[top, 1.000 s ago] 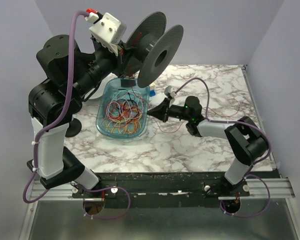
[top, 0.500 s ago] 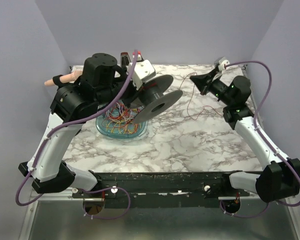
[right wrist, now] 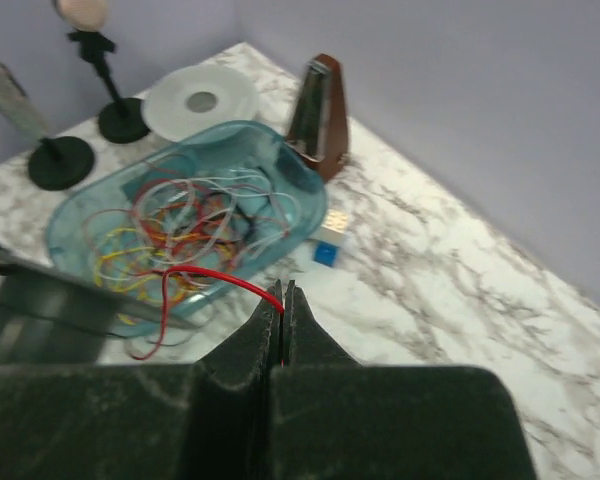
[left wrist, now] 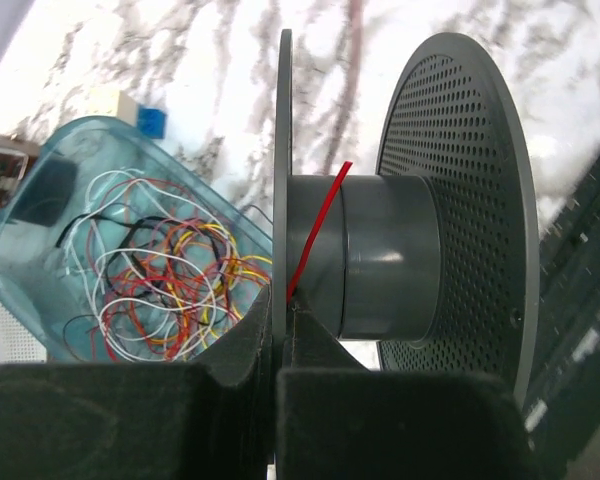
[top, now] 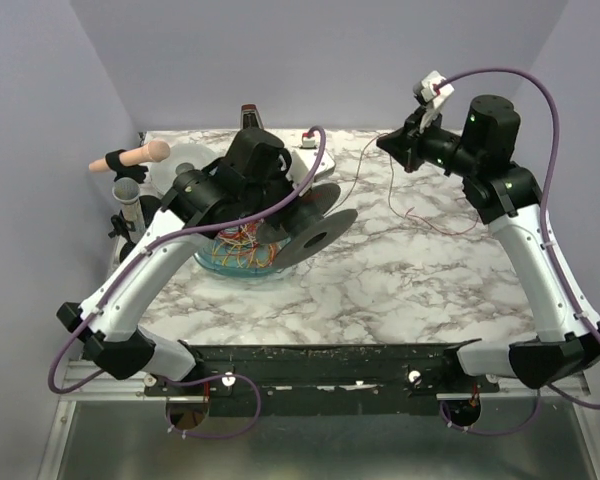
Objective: Wrap the cables
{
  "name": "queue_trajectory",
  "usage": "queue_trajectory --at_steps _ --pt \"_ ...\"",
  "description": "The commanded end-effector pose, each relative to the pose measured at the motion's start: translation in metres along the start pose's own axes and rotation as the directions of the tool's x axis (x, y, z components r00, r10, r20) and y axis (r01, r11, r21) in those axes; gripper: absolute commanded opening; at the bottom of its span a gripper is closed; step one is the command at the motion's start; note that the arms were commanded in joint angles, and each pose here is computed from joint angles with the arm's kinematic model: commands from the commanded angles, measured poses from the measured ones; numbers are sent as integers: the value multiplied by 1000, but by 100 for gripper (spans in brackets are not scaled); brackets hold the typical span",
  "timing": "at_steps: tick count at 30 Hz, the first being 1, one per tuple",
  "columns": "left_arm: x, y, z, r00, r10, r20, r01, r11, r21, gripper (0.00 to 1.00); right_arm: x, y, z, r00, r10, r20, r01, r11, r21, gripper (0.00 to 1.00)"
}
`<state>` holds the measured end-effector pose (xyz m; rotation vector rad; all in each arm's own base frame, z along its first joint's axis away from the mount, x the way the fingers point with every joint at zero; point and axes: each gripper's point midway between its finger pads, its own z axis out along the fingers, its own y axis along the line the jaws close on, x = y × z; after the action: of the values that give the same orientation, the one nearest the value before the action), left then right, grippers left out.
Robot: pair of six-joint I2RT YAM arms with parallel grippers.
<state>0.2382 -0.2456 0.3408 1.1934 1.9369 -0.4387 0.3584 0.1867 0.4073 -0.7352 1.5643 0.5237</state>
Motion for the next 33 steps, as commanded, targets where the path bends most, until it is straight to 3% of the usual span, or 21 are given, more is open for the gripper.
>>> queue_trajectory --at_steps 1,3,6,11,16,20,26,30,33 --pt "-32 48 29 988 -102 114 126 965 -230 0 3 51 -8 963 196 -183 -220 968 -120 1" --pt "-40 59 45 982 -134 136 166 951 -262 0 -9 78 -6 942 260 -212 -300 936 -186 1" --pt "-55 80 67 962 -196 188 246 923 -296 0 -21 130 -5 941 235 -242 -308 891 -333 1" --pt "-84 109 87 897 -313 313 405 864 -299 0 -44 186 -13 932 291 -216 -362 774 -519 1" --pt "-133 134 88 827 -371 423 482 854 -193 0 -22 231 -11 955 255 -148 -288 702 -652 1" --pt "-180 138 55 773 -342 534 478 868 -136 0 15 231 7 964 243 -109 -258 752 -606 1" --pt "-213 120 -12 678 -350 646 486 873 -37 0 67 191 39 975 214 -60 -221 905 -364 2" --pt "-220 97 -50 663 -341 667 435 900 27 0 94 183 40 975 217 46 -192 931 -312 2" --pt "-222 83 -72 656 -330 679 407 912 50 0 115 178 45 975 217 43 -198 941 -274 3"
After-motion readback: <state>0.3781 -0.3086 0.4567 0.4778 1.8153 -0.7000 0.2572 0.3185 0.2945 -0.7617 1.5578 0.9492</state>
